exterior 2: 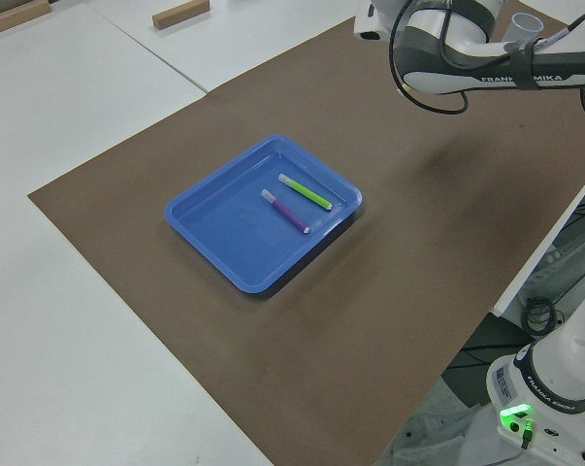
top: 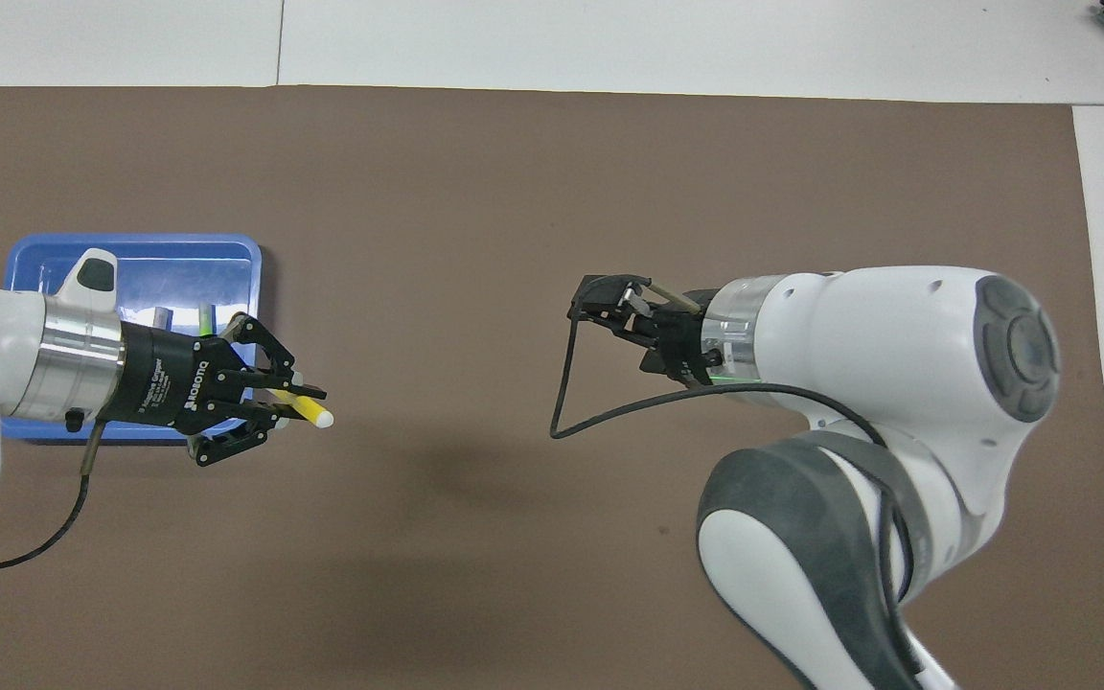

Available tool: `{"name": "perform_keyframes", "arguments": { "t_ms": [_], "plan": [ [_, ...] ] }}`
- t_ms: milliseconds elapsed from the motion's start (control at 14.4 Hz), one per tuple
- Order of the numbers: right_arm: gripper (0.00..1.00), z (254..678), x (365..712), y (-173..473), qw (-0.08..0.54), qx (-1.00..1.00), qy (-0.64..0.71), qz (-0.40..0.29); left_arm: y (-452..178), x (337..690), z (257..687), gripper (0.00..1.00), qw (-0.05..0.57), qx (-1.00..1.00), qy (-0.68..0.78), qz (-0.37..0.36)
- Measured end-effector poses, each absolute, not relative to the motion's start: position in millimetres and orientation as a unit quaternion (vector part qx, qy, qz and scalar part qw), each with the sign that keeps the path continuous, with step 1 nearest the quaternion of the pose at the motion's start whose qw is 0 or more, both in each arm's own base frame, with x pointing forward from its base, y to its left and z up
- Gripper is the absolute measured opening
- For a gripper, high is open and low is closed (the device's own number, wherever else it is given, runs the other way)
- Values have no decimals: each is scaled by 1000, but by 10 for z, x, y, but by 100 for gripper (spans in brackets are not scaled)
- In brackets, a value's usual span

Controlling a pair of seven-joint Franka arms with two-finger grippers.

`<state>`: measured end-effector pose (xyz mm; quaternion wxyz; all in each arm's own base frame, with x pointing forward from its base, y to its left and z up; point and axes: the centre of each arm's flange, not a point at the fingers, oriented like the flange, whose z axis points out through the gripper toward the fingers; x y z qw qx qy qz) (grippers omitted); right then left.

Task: Right arm passes pens to left for tray arrangement
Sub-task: 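Open the right gripper and withdraw while the left gripper carries the pen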

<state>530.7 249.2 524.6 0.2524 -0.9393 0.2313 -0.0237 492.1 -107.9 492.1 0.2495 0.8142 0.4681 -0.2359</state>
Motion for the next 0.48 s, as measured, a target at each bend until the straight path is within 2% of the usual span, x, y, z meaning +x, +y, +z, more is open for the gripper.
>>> {"name": "perform_keyframes", "arguments": {
  "t_ms": [138,484],
  "plan": [
    [100,5236,5417,2146,227,-958,169,-32,-924,4883,4880,19,236,846,421,-228],
    [100,5304,5565,1461,108,-993,10,-46,-551,4774,4823,19,195,912,294,-209]
  ]
}}
